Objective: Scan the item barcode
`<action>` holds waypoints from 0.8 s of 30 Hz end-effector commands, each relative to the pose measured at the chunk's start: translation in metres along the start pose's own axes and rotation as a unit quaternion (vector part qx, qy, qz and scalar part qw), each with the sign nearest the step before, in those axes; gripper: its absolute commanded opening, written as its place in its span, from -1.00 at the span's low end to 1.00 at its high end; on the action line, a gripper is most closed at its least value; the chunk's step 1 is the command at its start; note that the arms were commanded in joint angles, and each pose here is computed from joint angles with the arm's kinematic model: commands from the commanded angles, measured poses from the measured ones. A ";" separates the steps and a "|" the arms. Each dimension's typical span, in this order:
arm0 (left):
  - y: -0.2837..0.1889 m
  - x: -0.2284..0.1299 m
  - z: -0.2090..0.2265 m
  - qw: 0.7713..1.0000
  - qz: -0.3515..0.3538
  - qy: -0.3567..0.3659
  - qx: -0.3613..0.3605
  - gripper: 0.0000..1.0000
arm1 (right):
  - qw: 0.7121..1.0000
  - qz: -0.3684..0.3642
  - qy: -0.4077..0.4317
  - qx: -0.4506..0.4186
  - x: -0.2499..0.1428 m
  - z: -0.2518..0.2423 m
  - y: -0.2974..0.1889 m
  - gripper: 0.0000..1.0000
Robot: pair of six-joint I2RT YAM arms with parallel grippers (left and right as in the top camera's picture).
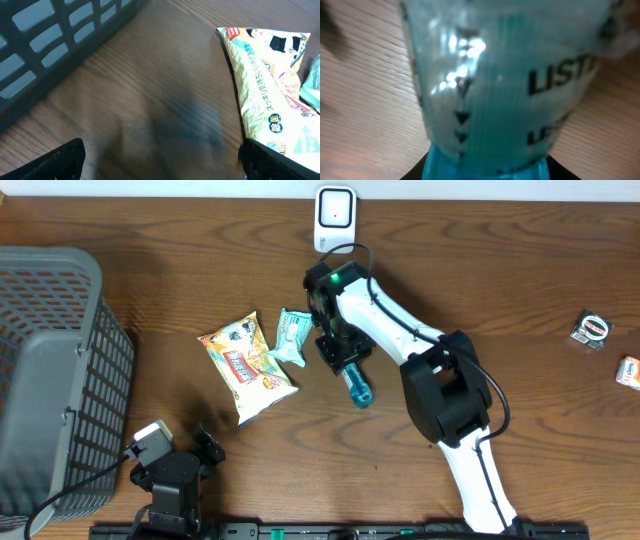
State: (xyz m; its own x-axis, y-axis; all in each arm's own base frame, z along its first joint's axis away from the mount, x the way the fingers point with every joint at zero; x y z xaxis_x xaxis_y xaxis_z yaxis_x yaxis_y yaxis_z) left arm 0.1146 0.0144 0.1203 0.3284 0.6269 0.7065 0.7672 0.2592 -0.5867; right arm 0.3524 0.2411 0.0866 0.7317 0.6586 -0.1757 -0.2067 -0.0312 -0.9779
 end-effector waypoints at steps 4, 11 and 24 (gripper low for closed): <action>0.001 -0.003 0.006 1.000 0.004 0.006 0.021 0.95 | 1.000 0.005 0.007 -0.001 0.006 -0.009 -0.002 -0.06; 0.001 -0.003 0.006 1.000 0.004 0.006 0.021 0.95 | 1.000 -0.003 0.014 -0.002 0.008 -0.008 -0.016 0.14; 0.001 -0.003 0.006 1.000 0.004 0.006 0.021 0.96 | 0.999 -0.030 0.028 -0.021 0.012 -0.009 -0.050 0.18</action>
State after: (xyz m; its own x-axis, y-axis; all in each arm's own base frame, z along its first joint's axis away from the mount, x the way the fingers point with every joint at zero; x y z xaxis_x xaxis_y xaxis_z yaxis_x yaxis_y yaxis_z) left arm 0.1146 0.0144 0.1203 0.3284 0.6269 0.7065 0.7672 0.2592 -0.5867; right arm 0.3750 0.2449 0.1300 0.7608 0.6379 -0.1199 -0.1512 -0.0055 -0.9885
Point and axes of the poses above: each gripper's point midway between its finger pads, its own y axis out along the fingers, its own z axis along the line the jaws close on, x = y × z, the point moved 8 cm from there along -y, back along the fingers, and after that the axes turned 14 degrees about -y, right-handed, at the moved point
